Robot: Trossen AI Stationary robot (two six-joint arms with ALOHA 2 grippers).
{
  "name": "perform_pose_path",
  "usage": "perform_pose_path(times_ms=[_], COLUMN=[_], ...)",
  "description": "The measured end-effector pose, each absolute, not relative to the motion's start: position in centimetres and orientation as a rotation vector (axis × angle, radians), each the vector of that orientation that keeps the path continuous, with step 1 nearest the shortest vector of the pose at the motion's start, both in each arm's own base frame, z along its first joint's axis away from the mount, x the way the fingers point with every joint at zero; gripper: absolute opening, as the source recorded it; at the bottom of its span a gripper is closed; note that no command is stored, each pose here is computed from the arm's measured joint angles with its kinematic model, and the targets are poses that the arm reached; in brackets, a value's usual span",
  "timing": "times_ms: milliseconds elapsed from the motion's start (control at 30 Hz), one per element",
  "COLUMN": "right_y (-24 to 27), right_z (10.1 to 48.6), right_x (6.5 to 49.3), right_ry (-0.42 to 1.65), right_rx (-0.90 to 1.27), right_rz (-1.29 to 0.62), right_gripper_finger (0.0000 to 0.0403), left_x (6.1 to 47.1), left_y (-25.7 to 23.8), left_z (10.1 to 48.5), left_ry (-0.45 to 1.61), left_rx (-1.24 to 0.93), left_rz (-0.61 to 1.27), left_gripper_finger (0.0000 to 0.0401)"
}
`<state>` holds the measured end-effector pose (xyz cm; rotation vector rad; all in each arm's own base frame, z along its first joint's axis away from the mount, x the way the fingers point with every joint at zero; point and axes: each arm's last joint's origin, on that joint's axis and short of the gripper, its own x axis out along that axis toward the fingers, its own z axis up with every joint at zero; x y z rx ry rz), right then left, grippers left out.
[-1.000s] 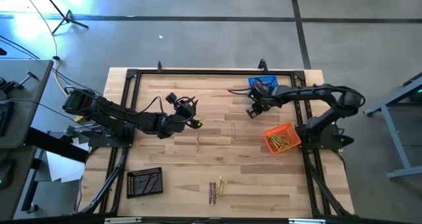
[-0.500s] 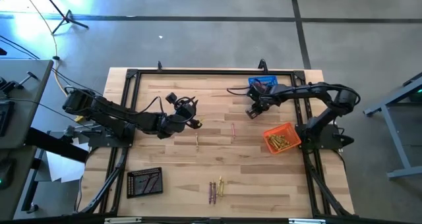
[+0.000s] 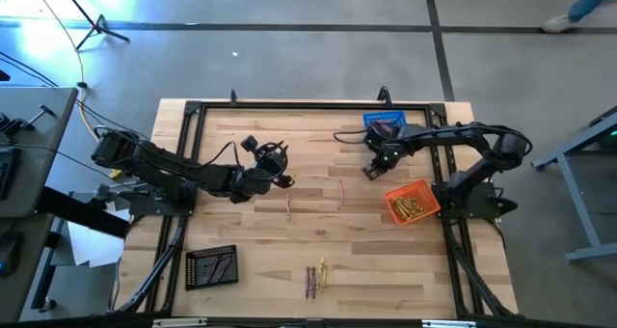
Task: Sort crayons
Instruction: Put the yellow crayon into the orange basket
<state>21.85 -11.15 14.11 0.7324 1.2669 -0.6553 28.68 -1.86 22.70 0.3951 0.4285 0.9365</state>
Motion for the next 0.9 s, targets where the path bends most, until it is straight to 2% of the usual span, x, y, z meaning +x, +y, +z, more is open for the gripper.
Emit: perform_pose_path(times_ms=[133,367,533,633,733,900], right_y=[-9.8,-4.7,-0.5,1.0,1.5,1.5], right_z=[16.2,21.1,23.4,24.0,24.2,23.3], right_x=[21.7,21.1,18.1,15.4,13.3,11.8], right_ry=[1.205,1.067,1.135,1.248,1.318,1.366], right_rx=[0.794,0.652,0.575,0.526,0.411,0.318], right_rz=[-0.54,-0.216,-0.02,-0.013,-0.109,-0.196], right_gripper_finger=[0.001,0.0004,0.0006,0.0006,0.0006,0.0007], left_x=[28.7,28.6,28.6,28.6,28.6,28.6], left_y=[-1.9,-1.7,-1.5,-1.4,-1.4,-1.4], left_z=[22.7,22.5,22.5,22.4,22.4,22.4], left_ry=[0.435,0.456,0.459,0.462,0.463,0.461], left_rx=[0.4,0.413,0.412,0.414,0.414,0.41], left_rz=[0.937,0.94,0.947,0.948,0.948,0.948], left_gripper_finger=[0.0064,0.0064,0.0064,0.0064,0.0064,0.0064])
